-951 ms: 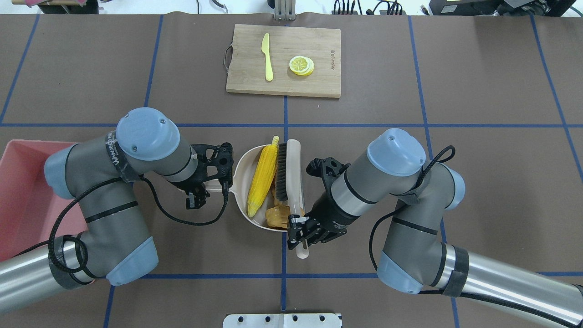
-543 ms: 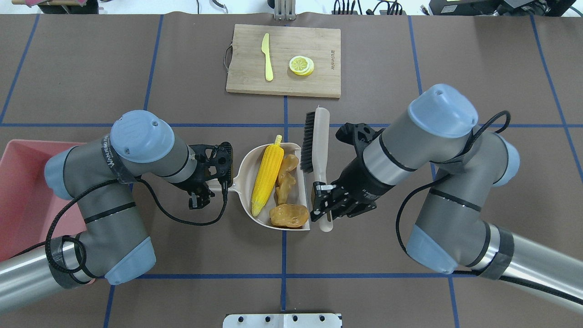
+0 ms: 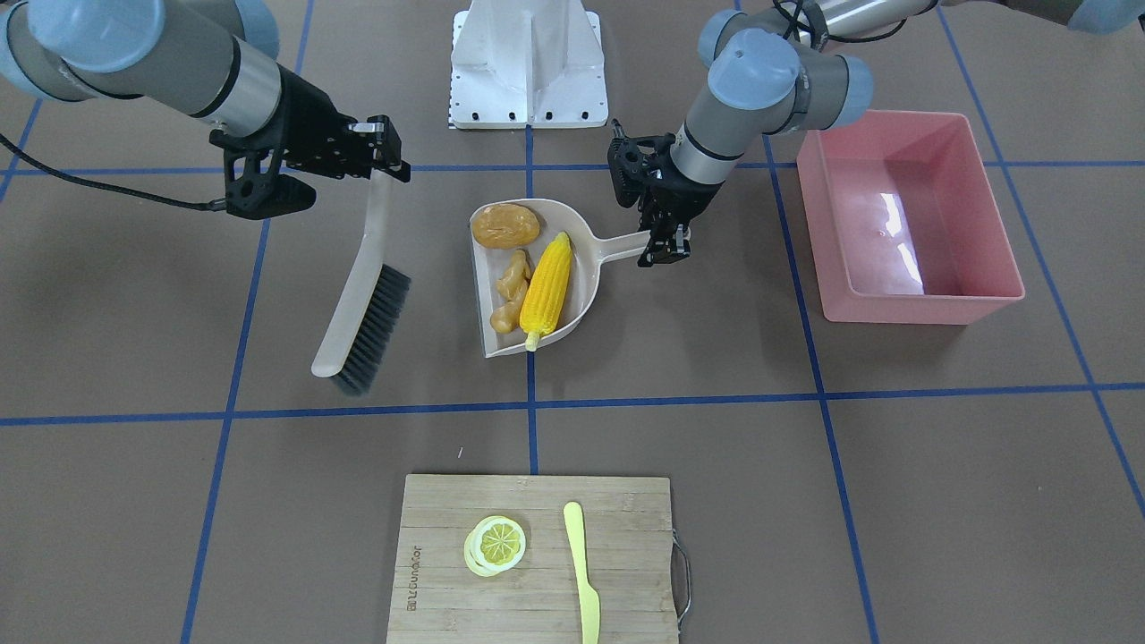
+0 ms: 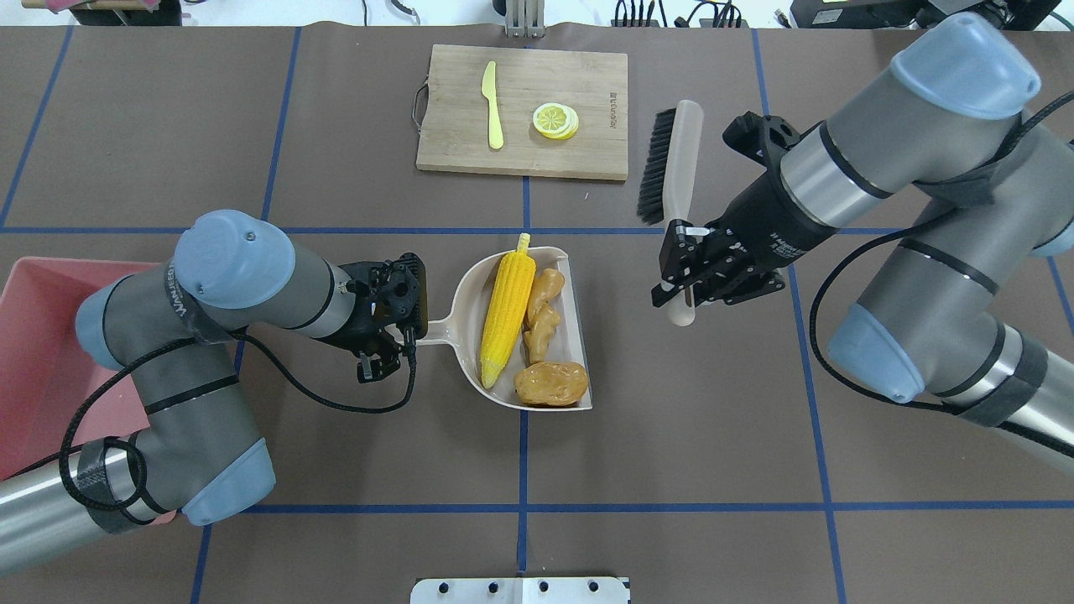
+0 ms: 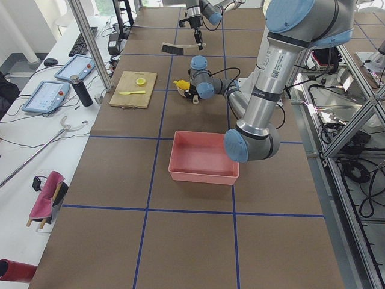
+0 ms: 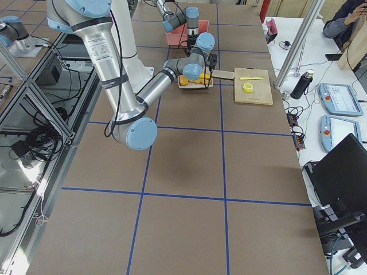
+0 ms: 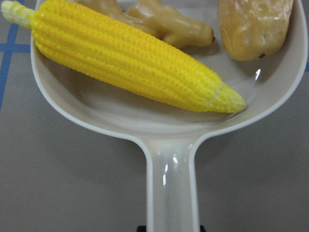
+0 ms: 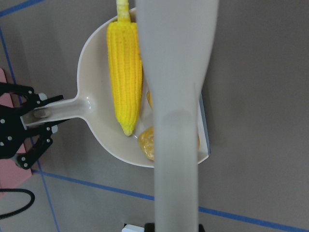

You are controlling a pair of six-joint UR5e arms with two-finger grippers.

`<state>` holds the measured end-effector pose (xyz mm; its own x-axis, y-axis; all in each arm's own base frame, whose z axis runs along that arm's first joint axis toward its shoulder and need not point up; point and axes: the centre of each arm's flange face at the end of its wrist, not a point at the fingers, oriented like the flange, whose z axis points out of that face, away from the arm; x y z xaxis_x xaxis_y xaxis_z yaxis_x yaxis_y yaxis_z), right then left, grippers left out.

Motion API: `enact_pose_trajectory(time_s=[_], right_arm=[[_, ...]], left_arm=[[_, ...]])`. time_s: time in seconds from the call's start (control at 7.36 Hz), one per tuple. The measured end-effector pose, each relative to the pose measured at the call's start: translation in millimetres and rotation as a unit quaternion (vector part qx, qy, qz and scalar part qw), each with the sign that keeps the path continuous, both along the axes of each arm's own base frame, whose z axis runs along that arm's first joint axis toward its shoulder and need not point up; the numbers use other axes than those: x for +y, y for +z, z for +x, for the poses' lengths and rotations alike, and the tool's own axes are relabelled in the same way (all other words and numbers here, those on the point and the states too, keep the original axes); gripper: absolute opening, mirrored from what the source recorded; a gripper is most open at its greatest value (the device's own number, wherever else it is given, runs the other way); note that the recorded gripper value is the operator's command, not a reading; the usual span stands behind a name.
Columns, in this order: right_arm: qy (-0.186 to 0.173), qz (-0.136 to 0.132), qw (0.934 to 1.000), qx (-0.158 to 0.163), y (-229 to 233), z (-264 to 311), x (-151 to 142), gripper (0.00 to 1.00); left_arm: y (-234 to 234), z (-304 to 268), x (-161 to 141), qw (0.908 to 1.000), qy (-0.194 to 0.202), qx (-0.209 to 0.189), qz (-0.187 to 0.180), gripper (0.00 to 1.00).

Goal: Sweep and dump trash into bin
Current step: 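Lift the loaded dustpan toward the pink bin with the left gripper while the right withdraws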

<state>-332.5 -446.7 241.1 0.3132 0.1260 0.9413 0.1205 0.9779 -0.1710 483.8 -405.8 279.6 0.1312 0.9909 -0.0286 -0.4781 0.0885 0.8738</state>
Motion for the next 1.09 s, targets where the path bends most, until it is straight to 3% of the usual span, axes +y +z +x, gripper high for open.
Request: enact_pose_trajectory(time_s=[0.27,0.54,0.95,1.09], right_arm=[[0.004,0.071,0.997,0.03,44.0,43.2,-29.7,0.0],[-0.02,0.129,0.9882,0.081,83.2,83.2,-55.5,0.0],[-0.08,0.133,0.9733,0.169,147.2,114.7,-59.3,0.0],[-0.102,0.119,0.9673,0.2,169.0,121.2,-55.3,0.0]], left_arm=[[-4.8,-6.3,2.1,0.9989,-0.018,0.042,-0.011,0.0],[-9.8,-22.4,6.7,0.9931,-0.045,0.103,-0.034,0.0],[-3.1,-97.0,8.1,0.9815,-0.103,0.153,-0.051,0.0],[5.9,-139.6,4.7,0.9777,-0.133,0.155,-0.049,0.0]])
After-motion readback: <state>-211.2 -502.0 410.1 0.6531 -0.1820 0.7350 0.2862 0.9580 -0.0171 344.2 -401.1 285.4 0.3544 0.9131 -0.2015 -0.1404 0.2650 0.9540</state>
